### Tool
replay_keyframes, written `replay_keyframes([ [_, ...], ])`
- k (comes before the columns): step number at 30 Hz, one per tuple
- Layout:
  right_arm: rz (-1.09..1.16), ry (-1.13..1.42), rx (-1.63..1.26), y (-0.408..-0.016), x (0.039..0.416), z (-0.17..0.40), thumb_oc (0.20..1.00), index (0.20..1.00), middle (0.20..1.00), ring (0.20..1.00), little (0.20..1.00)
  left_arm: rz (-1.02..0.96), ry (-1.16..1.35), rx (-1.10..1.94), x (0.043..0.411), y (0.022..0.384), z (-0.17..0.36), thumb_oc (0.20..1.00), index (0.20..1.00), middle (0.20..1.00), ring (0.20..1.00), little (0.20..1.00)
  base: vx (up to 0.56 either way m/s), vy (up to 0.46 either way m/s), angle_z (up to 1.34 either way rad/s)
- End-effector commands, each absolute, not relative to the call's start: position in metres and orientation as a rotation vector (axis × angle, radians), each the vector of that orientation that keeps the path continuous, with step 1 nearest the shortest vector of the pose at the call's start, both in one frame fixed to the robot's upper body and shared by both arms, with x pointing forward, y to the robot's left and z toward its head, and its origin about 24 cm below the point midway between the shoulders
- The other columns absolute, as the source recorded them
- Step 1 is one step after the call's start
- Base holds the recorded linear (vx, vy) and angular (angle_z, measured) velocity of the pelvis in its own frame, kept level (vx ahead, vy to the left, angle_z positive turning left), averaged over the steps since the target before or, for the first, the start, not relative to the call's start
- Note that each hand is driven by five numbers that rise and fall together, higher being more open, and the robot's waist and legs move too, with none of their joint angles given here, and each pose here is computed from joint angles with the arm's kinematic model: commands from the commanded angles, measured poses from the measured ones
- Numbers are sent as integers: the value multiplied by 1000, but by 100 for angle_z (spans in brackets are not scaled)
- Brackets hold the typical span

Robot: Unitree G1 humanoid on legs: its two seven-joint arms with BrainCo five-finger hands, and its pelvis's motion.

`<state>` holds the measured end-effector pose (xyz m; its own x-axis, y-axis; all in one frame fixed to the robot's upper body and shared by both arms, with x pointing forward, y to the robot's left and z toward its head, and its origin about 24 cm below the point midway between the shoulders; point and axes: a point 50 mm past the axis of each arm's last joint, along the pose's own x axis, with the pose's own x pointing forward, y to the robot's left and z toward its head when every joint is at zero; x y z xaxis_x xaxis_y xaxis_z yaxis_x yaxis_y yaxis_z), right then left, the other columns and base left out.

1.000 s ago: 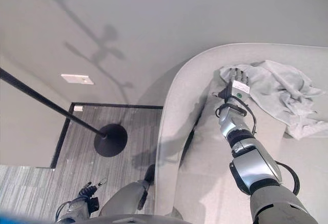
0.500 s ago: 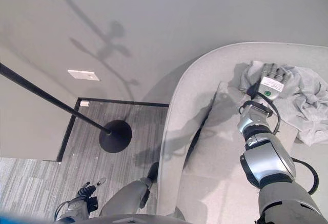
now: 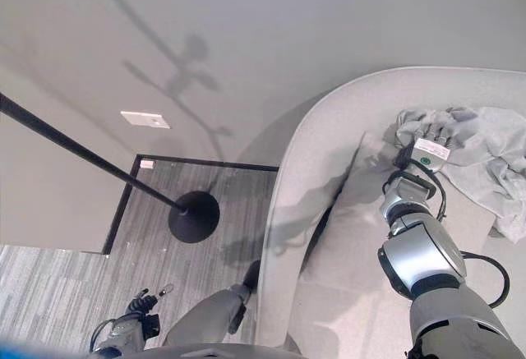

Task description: Hang the clothes on the sofa on the clothes rack.

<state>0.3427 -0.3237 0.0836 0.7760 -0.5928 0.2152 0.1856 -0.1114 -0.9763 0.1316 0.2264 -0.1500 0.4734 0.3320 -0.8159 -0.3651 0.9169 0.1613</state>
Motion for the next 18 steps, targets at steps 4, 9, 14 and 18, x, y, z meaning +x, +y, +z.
replay_keyframes([
  [4,-737,243,-1446,-325,361,125,200,200,200,200,200,496,881,-48,159,240,-136,1000,1000,1000,1000,1000,-7,-1,-1],
  [9,-769,249,-1356,-330,356,120,200,200,200,200,200,535,897,-27,156,247,-135,1000,1000,1000,1000,1000,-19,-16,-5],
  [14,-811,232,-1318,-342,350,124,200,200,200,200,200,553,926,3,148,254,-137,1000,1000,1000,1000,1000,-16,-40,-1],
  [18,-878,180,-1290,-356,345,140,200,200,200,200,200,568,954,24,139,259,-139,1000,1000,1000,1000,1000,-39,-68,-1],
])
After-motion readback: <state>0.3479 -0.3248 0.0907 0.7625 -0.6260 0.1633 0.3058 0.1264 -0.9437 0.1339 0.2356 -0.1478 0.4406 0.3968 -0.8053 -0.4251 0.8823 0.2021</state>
